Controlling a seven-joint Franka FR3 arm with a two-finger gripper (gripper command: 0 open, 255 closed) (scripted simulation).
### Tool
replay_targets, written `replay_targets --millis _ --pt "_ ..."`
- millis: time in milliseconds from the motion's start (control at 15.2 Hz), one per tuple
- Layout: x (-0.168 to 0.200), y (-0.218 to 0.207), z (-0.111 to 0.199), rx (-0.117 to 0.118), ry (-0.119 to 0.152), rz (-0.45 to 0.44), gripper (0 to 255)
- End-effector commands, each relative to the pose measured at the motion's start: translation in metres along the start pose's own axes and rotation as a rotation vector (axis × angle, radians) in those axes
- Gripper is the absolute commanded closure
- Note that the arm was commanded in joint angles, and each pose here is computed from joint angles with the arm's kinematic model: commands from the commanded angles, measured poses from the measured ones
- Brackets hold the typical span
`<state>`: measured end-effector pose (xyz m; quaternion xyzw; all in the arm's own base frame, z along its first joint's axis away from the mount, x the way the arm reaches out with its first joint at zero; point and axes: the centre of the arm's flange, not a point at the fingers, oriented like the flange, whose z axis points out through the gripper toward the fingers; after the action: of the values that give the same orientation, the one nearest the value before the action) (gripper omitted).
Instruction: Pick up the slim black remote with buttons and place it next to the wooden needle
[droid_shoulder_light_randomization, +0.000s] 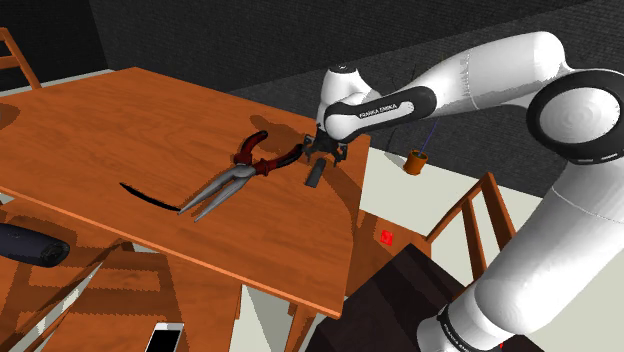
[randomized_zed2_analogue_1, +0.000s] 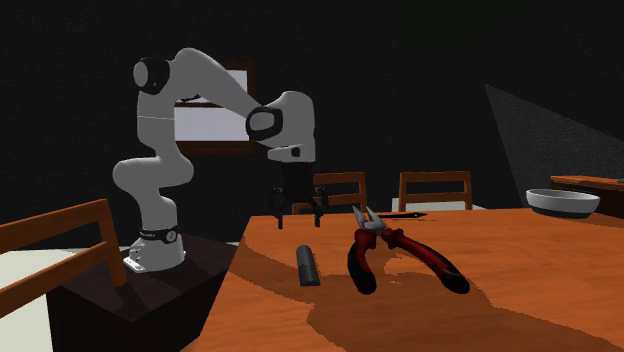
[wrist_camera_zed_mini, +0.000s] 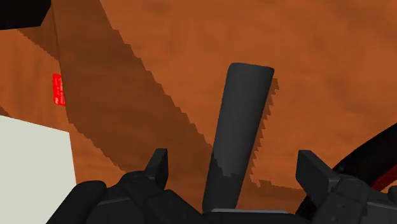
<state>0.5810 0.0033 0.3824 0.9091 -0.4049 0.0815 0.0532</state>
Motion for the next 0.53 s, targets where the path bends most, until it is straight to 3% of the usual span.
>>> replay_targets --millis 0,198,462 --pt "0.016 -0.008 0.021 -0.015 0.013 0.067 0" --pt "0.038 -0.016 0.043 -0.032 0.028 0.144 0" --pt "0.038 -0.015 0.064 -0.032 0.028 0.144 0"
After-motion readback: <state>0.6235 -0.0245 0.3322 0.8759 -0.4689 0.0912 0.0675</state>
